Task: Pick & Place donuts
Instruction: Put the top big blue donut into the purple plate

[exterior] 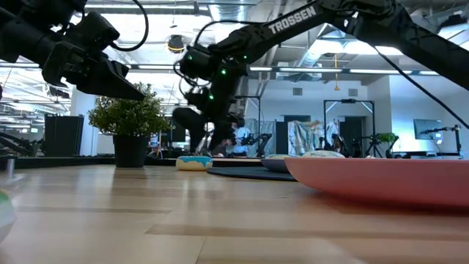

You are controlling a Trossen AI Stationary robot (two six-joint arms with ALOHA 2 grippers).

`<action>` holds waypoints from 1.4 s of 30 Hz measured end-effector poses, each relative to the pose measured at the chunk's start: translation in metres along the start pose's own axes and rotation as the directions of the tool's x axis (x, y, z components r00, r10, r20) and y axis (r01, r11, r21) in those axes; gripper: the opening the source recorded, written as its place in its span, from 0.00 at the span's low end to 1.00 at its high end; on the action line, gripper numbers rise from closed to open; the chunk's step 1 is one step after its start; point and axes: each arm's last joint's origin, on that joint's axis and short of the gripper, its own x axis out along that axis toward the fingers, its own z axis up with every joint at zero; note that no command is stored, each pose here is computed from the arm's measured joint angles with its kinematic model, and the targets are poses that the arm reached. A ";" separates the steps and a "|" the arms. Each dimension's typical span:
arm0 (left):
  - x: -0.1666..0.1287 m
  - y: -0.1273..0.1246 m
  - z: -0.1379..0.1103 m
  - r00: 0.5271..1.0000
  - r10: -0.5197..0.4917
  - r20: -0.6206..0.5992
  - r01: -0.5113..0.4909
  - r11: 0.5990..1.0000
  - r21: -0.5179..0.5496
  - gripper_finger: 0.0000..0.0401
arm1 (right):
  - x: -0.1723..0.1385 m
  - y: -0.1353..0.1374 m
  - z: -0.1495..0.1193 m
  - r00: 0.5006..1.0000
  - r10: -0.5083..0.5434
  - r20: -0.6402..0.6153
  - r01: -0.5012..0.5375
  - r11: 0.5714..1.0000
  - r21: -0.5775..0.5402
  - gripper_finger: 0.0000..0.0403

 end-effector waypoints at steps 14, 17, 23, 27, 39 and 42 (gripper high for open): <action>0.000 0.000 0.000 1.000 0.000 0.000 0.000 1.000 -0.001 0.00 | 0.019 0.021 -0.011 0.996 0.087 -0.012 -0.088 0.985 -0.148 0.67; 0.000 0.000 0.000 1.000 0.000 0.000 0.000 1.000 -0.005 0.00 | 0.018 0.020 -0.010 0.997 0.077 -0.008 -0.077 0.986 -0.148 0.67; 0.000 0.000 0.000 1.000 0.000 0.000 0.000 1.000 -0.006 0.00 | 0.018 0.020 -0.009 0.997 0.076 0.000 -0.075 0.986 -0.146 0.57; 0.000 0.000 0.000 1.000 0.000 0.000 0.000 1.000 -0.006 0.00 | 0.018 0.020 -0.010 0.997 0.078 -0.006 -0.078 0.986 -0.147 0.45; 0.000 0.000 0.000 1.000 0.000 0.000 0.000 1.000 -0.006 0.00 | 0.018 0.022 -0.011 0.993 0.115 -0.018 -0.116 0.982 -0.147 0.25; 0.000 0.000 0.000 1.000 0.000 0.000 0.000 1.000 -0.006 0.00 | 0.011 0.020 -0.008 0.995 0.103 -0.011 -0.103 0.984 -0.148 0.24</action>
